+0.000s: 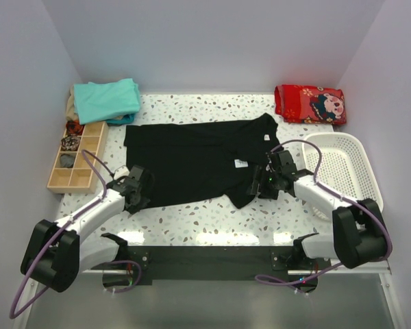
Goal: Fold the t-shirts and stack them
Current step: Grap the side of the flattened tshirt closest away from the robot with both arms, then fold the other side of the tshirt into a rectangle
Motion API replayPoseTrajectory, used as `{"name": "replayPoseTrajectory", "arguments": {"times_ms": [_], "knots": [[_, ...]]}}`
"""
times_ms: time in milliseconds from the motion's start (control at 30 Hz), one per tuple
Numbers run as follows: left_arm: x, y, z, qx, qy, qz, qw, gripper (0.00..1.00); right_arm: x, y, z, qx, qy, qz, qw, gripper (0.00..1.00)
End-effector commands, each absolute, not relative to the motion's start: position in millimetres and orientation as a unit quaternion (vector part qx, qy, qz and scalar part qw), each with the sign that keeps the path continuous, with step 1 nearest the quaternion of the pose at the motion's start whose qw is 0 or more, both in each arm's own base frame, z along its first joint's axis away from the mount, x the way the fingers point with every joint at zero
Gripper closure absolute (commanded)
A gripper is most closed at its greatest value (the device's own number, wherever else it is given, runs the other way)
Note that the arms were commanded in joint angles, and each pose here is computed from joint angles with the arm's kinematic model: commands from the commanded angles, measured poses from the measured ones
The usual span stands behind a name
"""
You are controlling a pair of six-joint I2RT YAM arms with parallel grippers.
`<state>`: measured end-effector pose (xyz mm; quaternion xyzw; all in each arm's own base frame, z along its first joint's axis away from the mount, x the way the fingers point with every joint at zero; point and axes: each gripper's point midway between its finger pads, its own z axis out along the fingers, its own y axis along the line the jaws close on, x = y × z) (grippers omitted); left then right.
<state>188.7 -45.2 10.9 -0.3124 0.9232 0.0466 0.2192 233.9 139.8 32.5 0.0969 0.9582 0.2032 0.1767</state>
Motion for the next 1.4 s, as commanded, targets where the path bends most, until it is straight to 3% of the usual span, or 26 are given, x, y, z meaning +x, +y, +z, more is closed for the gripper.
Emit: {"name": "replayPoseTrajectory", "arguments": {"times_ms": [0, 133, 167, 200, 267, 500, 700, 967, 1367], "knots": [[186, -47, 9, -0.305, 0.926, 0.036, 0.218, 1.0, 249, 154, 38, 0.091, 0.945, 0.243, 0.2, 0.45], [186, -48, 7, -0.304, 0.927, 0.033, 0.216, 1.0, 250, 156, 34, 0.085, 0.946, 0.244, 0.196, 0.64], [186, -49, 6, -0.303, 0.928, 0.033, 0.214, 1.0, 250, 158, 33, 0.081, 0.946, 0.249, 0.192, 0.8], [186, -49, 6, -0.302, 0.928, 0.032, 0.214, 1.0, 249, 159, 33, 0.075, 0.945, 0.253, 0.191, 0.89], [187, -50, 6, -0.299, 0.93, 0.032, 0.213, 1.0, 249, 161, 39, 0.068, 0.942, 0.262, 0.198, 1.0], [195, -56, 21, -0.285, 0.933, 0.018, 0.22, 1.0, 228, 159, 83, 0.031, 0.931, 0.283, 0.227, 1.0], [205, -65, 49, -0.26, 0.939, 0.001, 0.224, 1.0, 194, 157, 109, 0.049, 0.931, 0.303, 0.2, 1.0], [210, -65, 65, -0.239, 0.943, -0.001, 0.232, 1.0, 159, 132, 113, 0.076, 0.956, 0.241, 0.151, 1.0], [230, -64, 70, -0.222, 0.944, 0.019, 0.245, 1.0, 226, 114, 126, 0.084, 0.956, 0.158, 0.233, 1.0]]}}
